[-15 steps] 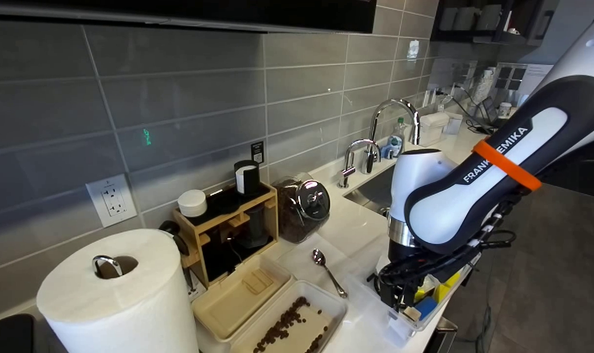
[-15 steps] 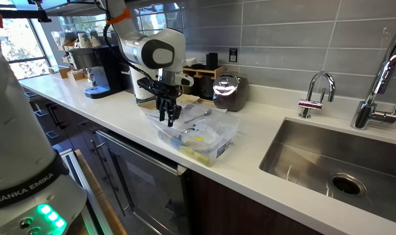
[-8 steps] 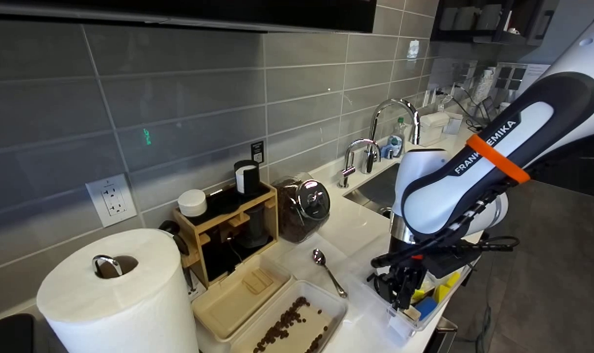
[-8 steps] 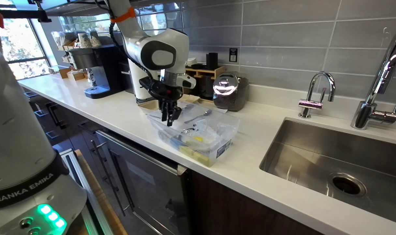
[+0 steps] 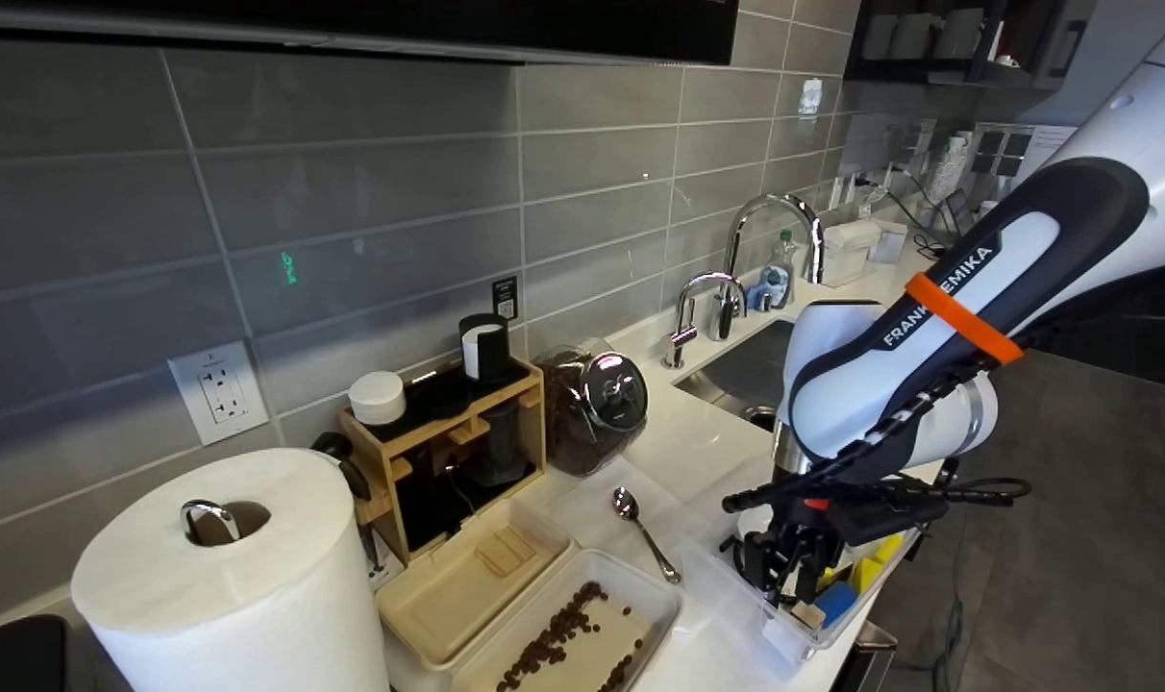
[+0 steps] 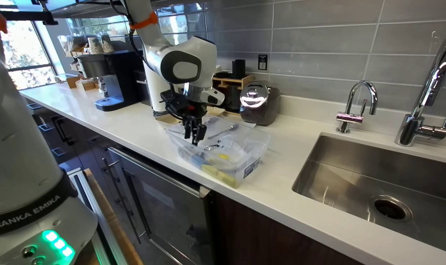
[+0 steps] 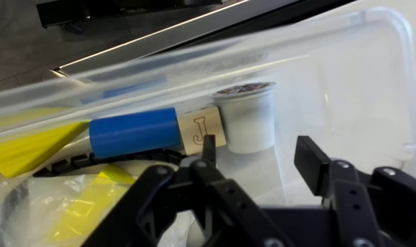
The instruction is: Remove the white container from the big lunchbox and put it in the takeaway pack
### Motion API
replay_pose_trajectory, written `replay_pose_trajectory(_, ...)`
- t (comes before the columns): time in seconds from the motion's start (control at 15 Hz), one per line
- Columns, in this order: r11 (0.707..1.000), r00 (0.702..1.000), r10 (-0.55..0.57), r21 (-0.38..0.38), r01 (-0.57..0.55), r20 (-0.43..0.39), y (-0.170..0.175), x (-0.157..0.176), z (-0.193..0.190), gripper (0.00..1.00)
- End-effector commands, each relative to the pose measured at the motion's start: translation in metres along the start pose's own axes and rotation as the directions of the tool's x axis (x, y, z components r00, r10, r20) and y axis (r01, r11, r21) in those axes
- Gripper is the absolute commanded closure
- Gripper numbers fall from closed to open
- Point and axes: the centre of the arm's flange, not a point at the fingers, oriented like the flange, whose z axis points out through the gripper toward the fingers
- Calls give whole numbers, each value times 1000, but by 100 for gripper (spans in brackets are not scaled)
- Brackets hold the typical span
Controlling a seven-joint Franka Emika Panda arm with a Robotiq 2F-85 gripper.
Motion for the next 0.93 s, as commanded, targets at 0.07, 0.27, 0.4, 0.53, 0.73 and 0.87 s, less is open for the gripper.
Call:
replay_pose_trajectory(0.07, 998, 999, 49, 25, -49, 15, -3, -3, 12, 54)
replay_pose_trajectory(0.27, 997, 998, 61, 37, -62, 25, -5, -3, 16, 48)
replay_pose_trajectory(0.4, 997, 997, 64, 39, -65, 31, -5, -4, 19, 45)
replay_pose_trajectory(0.53, 997, 997, 64, 43, -66, 30, -6, -4, 20, 38)
replay_pose_trajectory(0.73, 996, 997, 65, 51, -67, 31, -6, -3, 21, 37)
replay_pose_trajectory(0.87, 996, 997, 67, 60, -70, 38, -7, -3, 22, 47)
